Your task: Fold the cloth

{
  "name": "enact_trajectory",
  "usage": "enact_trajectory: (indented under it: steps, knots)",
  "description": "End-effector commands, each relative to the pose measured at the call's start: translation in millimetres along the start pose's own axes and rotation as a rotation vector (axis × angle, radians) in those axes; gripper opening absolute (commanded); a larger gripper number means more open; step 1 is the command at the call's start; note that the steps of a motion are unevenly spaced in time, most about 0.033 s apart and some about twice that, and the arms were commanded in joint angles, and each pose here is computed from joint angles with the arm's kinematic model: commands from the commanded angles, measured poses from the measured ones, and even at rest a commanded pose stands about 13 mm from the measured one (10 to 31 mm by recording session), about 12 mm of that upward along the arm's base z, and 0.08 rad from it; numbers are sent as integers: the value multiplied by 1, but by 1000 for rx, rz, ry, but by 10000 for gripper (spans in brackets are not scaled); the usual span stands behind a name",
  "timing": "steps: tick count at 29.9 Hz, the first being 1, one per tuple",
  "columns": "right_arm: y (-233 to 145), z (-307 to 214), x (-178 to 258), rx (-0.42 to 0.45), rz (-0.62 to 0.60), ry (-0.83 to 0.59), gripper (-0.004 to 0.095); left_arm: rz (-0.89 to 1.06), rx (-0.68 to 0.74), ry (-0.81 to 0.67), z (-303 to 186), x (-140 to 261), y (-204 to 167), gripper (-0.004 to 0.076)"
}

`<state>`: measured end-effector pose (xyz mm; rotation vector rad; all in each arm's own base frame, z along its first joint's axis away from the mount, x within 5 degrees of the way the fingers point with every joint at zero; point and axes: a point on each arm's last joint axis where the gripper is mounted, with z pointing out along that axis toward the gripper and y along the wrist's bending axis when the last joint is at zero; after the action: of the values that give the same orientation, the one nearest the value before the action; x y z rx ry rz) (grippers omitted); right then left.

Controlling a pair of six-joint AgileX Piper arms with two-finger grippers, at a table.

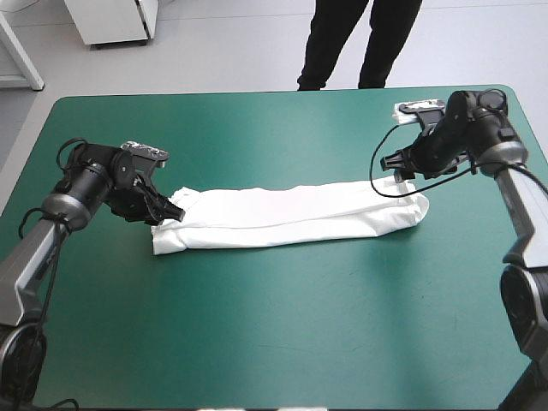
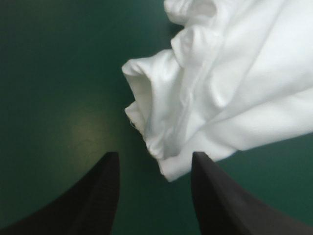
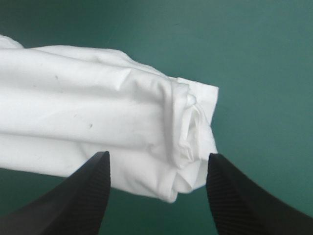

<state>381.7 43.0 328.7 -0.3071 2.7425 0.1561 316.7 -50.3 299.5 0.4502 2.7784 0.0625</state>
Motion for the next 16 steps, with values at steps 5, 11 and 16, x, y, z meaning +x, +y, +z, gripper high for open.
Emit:
enact_trajectory:
  steps: [5,11,16]
  knots:
    - [4,-109,36,81,1,-220,564,-15,236,-345,-105,11,-24,351]
    - [8,-132,88,152,18,-247,564,-20,452,-448,-117,3,-41,351]
    - [10,-143,132,219,54,-287,564,-7,576,-496,-109,-12,-52,351]
